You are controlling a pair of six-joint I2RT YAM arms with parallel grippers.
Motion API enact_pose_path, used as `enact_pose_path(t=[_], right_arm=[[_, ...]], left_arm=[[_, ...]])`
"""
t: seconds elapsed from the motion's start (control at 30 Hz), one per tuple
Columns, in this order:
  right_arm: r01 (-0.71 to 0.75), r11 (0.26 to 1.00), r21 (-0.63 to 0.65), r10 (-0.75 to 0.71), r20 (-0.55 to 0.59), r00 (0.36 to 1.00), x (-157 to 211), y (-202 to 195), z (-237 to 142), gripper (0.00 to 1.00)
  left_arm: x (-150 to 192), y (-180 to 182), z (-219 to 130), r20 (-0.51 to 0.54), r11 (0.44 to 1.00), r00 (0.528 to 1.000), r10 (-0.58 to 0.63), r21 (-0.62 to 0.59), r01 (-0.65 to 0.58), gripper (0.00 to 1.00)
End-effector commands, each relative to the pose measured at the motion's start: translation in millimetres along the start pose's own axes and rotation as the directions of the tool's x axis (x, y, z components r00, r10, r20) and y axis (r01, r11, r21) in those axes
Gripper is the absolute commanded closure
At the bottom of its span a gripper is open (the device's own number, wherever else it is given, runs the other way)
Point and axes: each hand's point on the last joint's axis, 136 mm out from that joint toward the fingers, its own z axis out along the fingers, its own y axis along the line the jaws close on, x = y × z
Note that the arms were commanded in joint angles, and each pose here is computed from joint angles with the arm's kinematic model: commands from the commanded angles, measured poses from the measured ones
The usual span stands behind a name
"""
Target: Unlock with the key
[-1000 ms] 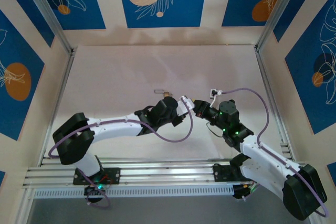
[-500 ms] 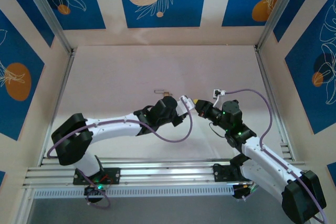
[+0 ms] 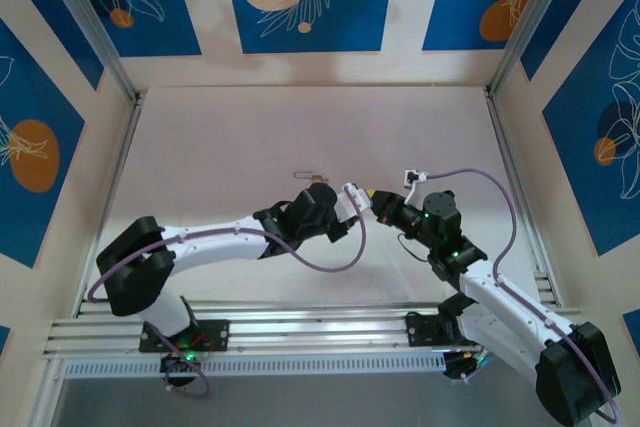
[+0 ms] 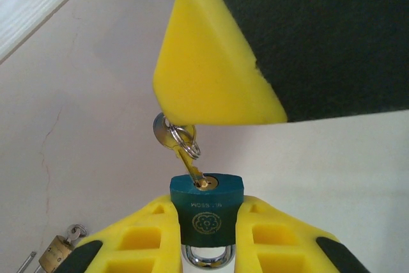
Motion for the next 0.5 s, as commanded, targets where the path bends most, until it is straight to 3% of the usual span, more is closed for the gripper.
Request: enact_pose_path(t=[0.0,0.47], right_arm=[[0.012,1.000,-0.012,-0.013,-0.060,0.998,17,-4,-3,1.00],[0.035,0.998,0.048,-0.038,0.053,0.998,-15,-4,-12,1.00]], left_arm=[[-35,9,-16,0.113,1.000,0.993,-0.021,0.000,0.021,0.82],[-10,9,-3,0.026,1.000,0.999,-0.023,-0.003,0.023,0.83]])
